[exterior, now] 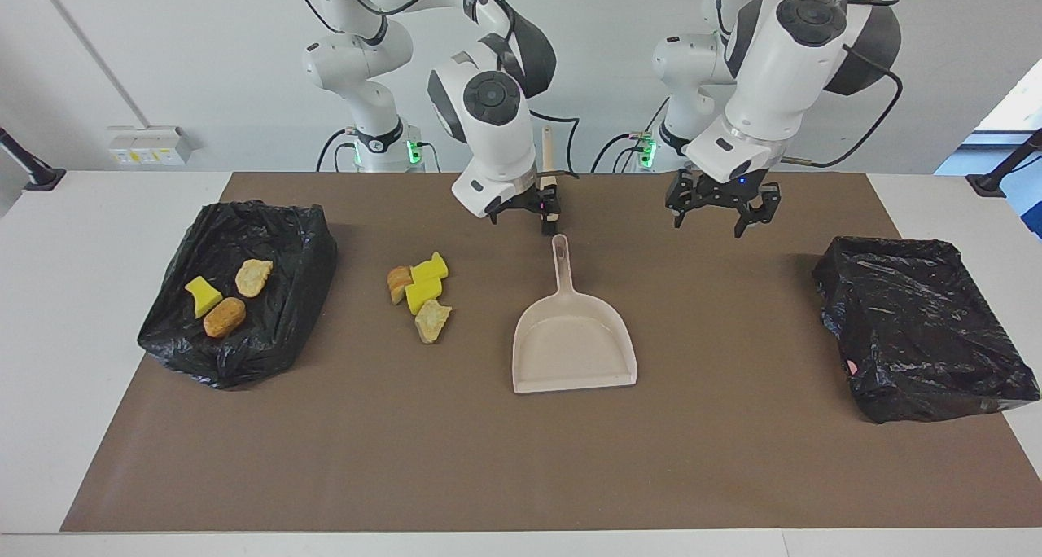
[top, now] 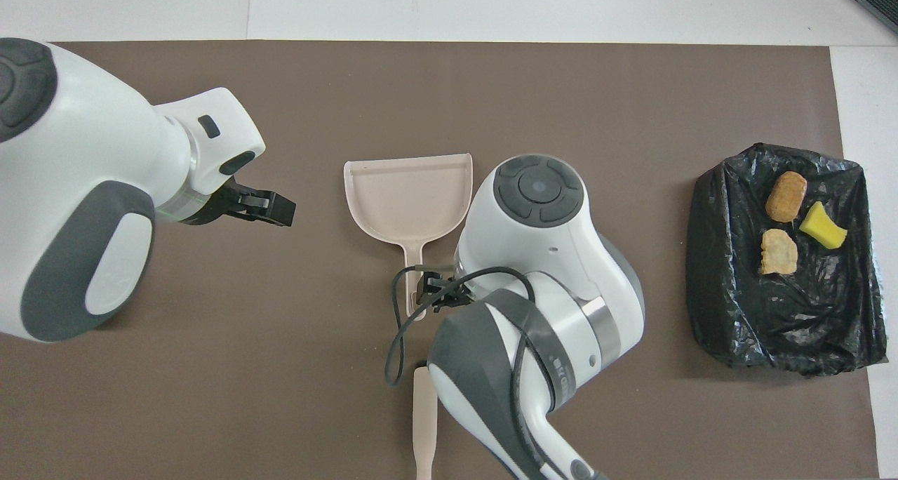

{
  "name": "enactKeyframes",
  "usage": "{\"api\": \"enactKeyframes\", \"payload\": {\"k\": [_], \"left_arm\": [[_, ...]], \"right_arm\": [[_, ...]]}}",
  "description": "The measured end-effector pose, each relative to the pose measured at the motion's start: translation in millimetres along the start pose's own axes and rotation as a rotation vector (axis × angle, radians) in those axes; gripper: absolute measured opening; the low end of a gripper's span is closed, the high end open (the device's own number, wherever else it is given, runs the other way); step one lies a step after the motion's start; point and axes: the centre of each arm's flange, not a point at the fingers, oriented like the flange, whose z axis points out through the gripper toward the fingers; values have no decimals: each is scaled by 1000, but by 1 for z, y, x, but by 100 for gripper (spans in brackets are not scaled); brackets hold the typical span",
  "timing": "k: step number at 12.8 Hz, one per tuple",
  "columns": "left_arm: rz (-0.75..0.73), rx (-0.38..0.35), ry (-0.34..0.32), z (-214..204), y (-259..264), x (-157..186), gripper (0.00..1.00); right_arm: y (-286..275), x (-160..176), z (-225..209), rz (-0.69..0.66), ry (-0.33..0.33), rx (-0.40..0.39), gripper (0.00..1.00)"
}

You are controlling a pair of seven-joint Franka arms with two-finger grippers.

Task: Sweep and dump trash in bin
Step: 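Reach the left gripper to the dustpan handle while the right gripper withdraws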

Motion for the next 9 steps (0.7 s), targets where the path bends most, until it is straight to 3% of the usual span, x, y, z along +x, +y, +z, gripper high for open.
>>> {"api": "enactKeyframes", "payload": {"k": [3,5,9], "left_arm": [[-50,-14,-24,42,45,8,100],[-72,16,-37,77,78,11,100],[-90,0,-59,144,133,2,100]], "right_arm": [[-9,-61,43,22,-11,12,100],[-10,-98,64,34,-12,25,100],[-21,-151,106,61,-2,28,100]]}}
